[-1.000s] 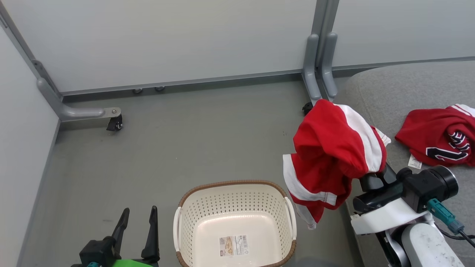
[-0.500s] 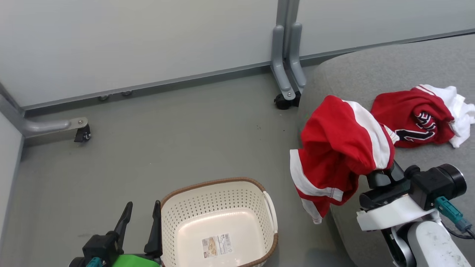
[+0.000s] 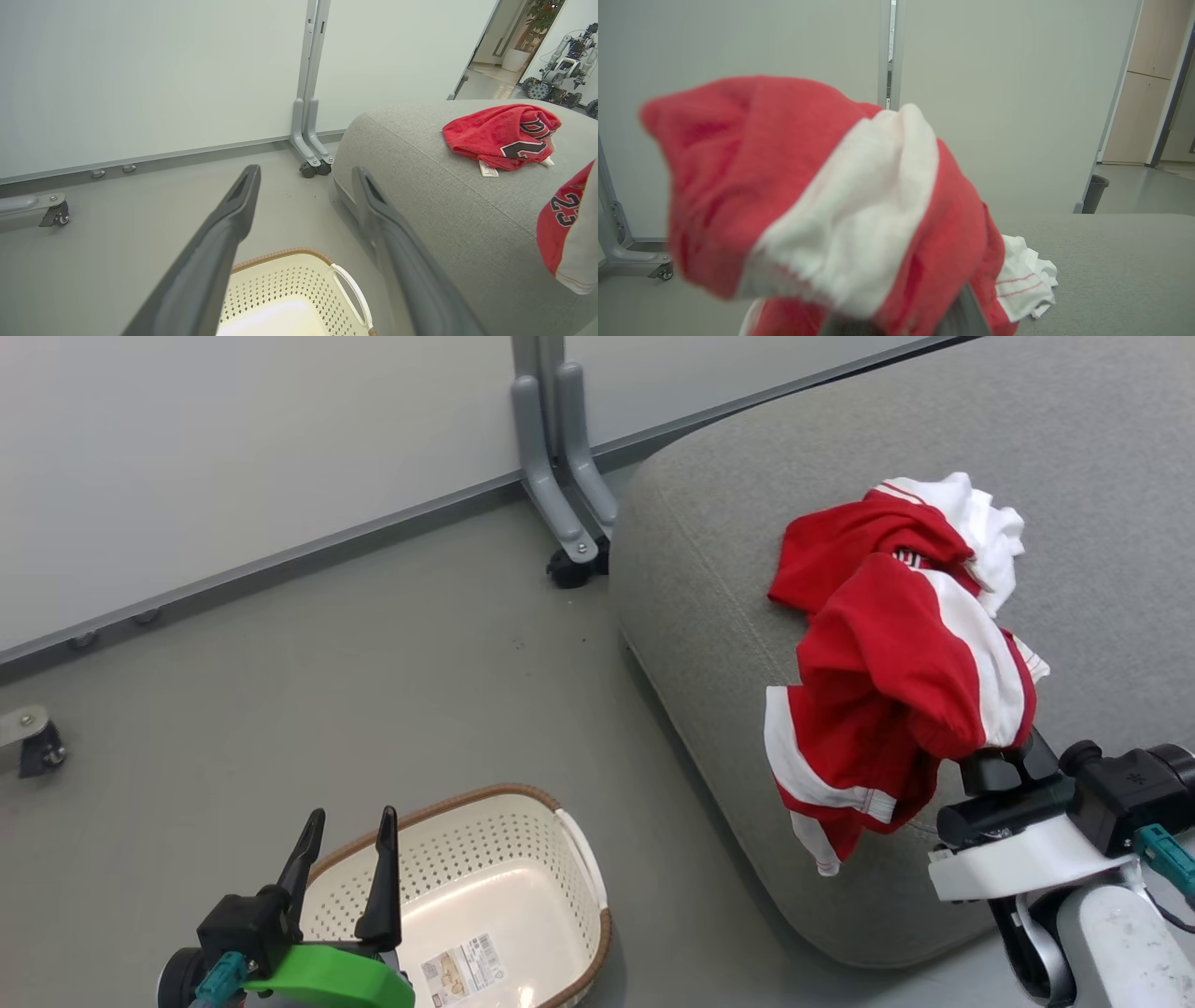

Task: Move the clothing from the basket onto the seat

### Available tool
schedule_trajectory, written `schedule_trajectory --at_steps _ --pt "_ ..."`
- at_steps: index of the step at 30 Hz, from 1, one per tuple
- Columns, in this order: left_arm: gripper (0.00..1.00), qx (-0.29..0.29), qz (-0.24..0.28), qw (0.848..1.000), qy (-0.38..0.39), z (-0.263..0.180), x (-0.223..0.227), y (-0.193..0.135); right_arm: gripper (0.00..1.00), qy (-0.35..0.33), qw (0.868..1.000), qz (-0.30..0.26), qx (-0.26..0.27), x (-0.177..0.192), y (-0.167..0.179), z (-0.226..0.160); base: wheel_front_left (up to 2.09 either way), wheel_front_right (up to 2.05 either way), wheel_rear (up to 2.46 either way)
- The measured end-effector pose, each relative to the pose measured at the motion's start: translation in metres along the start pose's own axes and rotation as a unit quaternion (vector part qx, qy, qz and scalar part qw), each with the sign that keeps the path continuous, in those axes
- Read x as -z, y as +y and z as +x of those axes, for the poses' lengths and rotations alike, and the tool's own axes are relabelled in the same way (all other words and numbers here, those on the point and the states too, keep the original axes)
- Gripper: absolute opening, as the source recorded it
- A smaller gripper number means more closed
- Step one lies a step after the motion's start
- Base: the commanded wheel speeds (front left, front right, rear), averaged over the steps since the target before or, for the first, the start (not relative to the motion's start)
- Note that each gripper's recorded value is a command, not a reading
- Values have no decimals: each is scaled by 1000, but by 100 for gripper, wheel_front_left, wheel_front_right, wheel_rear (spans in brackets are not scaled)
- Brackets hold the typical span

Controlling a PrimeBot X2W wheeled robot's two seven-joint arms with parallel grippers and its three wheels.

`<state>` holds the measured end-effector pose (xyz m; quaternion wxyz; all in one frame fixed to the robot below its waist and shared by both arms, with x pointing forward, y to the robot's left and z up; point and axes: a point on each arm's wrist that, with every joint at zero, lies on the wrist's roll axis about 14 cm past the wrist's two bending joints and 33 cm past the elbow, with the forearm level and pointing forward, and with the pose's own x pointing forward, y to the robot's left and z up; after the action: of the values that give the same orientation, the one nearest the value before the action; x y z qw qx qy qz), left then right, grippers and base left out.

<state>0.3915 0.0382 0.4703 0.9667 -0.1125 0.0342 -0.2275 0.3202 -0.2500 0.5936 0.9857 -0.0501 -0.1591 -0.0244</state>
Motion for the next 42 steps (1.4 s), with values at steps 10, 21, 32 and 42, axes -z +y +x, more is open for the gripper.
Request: schedule_trajectory --at_steps 10,21,32,42 --pt "100 101 -5 995 15 38 11 -61 0 30 992 -38 120 -1 -69 -54 0 0 0" --pt "100 147 -17 988 42 53 32 -85 0 49 983 -52 168 1 -87 -73 0 0 0" --pt "100 136 -14 990 41 55 36 -73 0 20 982 -107 155 -19 -108 -33 0 0 0" --pt "100 178 -22 984 -13 85 15 -80 0 -63 967 -206 138 -78 -140 54 0 0 0"
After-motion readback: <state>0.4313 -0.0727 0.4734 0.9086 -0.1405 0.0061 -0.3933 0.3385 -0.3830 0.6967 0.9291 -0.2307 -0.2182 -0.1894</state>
